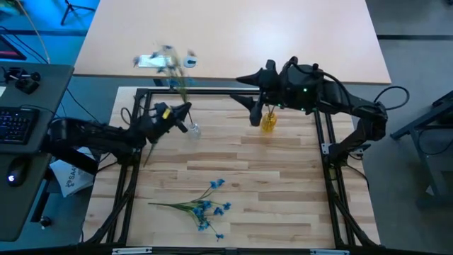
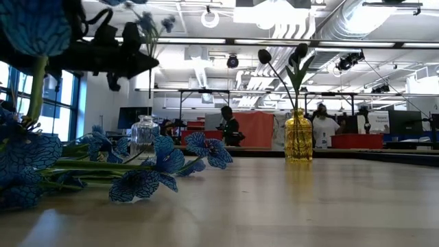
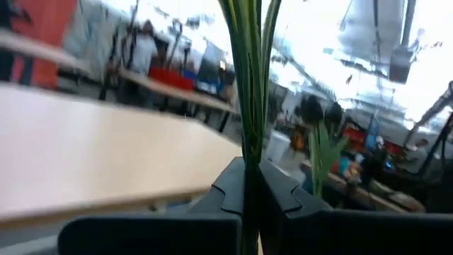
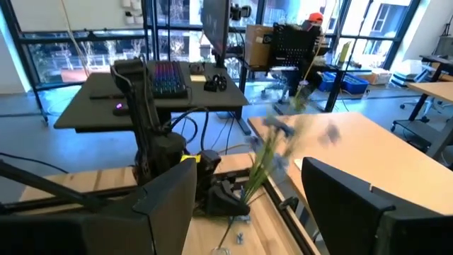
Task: Sort flowers into vase by color
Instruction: Put the right blue flowers into the transparent crystal vase
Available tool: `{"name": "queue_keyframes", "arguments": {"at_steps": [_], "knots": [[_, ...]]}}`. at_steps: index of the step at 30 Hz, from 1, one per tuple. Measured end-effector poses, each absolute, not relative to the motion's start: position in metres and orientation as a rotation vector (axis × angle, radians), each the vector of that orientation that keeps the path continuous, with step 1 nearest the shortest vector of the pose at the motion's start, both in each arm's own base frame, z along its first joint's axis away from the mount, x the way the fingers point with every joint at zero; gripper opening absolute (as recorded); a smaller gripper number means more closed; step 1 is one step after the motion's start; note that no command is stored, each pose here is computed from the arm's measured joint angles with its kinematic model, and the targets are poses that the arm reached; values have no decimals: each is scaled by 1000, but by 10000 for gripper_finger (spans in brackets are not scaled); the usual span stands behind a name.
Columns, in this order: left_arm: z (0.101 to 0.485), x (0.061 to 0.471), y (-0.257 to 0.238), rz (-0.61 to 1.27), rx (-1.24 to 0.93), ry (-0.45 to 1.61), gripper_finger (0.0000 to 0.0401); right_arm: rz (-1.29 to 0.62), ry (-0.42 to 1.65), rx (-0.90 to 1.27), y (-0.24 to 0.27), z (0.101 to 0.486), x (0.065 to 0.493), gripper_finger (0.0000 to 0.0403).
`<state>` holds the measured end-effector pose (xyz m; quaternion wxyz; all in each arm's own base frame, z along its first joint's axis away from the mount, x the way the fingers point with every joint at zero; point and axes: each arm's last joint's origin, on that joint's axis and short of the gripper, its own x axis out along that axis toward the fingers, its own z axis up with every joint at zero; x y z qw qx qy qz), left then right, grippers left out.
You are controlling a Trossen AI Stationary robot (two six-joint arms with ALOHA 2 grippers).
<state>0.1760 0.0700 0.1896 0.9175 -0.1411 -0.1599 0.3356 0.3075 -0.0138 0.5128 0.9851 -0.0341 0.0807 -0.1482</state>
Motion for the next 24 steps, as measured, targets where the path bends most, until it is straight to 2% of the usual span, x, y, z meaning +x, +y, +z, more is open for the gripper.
{"name": "queue_keyframes", "arguments": {"at_steps": [8, 24], "knots": [[184, 179, 71, 712, -133, -250, 0, -293, 150, -61, -12, 514, 308, 252], [169, 185, 72, 710, -179, -185, 0, -289, 147, -79, -11, 514, 308, 252]]}}
